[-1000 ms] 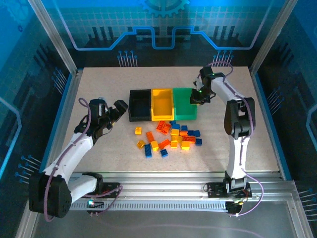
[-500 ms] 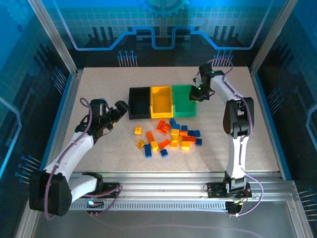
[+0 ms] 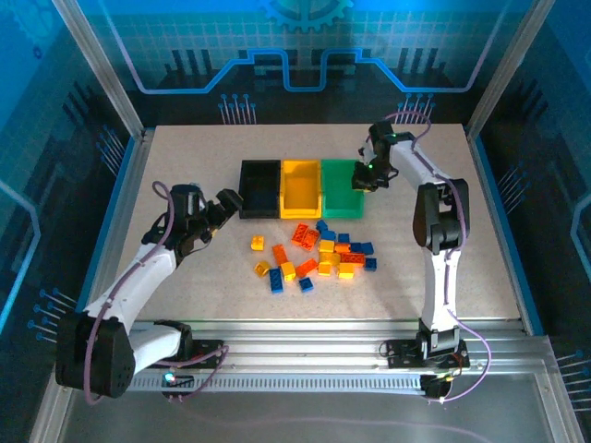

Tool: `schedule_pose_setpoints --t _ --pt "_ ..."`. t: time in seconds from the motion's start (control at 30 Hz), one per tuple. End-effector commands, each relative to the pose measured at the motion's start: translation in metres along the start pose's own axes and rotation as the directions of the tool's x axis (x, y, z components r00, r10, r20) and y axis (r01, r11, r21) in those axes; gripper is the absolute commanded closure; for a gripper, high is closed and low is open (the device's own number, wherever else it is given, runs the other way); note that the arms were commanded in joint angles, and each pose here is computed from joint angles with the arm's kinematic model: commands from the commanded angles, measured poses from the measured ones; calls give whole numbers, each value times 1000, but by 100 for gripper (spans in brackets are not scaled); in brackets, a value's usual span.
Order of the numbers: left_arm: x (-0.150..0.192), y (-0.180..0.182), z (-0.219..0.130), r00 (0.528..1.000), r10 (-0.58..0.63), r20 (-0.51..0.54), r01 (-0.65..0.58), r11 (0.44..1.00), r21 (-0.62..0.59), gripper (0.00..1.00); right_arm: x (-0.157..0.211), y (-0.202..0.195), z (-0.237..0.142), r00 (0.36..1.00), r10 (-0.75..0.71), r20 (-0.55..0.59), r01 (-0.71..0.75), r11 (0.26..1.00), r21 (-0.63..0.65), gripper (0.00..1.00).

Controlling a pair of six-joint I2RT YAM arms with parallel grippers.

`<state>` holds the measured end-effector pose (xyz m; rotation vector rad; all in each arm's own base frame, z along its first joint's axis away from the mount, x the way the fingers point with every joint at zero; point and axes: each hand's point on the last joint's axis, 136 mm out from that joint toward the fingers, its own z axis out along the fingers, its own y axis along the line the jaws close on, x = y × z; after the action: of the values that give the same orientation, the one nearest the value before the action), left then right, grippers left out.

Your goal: Sort the legos into containers by color

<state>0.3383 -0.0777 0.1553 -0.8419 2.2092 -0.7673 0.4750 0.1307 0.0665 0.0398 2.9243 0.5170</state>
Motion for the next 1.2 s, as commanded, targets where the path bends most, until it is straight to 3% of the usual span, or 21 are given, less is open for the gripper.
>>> schedule_pose_setpoints --t 0.0,0.33,0.4,0.53,0.6,0.9,1.0,1.17 --pt "3 -7 -2 999 27 -26 -26 1000 15 1 4 -3 -22 1000 5 6 -5 1000 -25 100" --pt "5 -10 0 999 26 -45 -25 999 25 1 2 -8 -18 1000 -1 -12 1 1000 -16 99" --pt "6 -9 0 999 25 -46 -24 999 23 1 0 -6 -21 1000 -6 5 6 1000 -21 89" --pt "9 -12 1 998 29 -60 -27 999 30 1 -5 2 -30 999 -4 42 5 1000 -30 59" --pt "9 -14 0 998 35 -61 -33 999 32 1 -9 5 -35 998 -1 61 3 1000 -28 51" --pt "11 -33 -14 995 82 -49 -78 993 83 1 -8 20 -93 973 47 224 -39 999 -37 37" --pt "18 -43 -23 992 124 -25 -121 987 109 1 14 27 -109 958 72 276 -59 997 -53 33" --pt "43 -56 -37 977 214 26 -215 963 164 1 76 38 -114 950 25 311 -36 999 30 27"
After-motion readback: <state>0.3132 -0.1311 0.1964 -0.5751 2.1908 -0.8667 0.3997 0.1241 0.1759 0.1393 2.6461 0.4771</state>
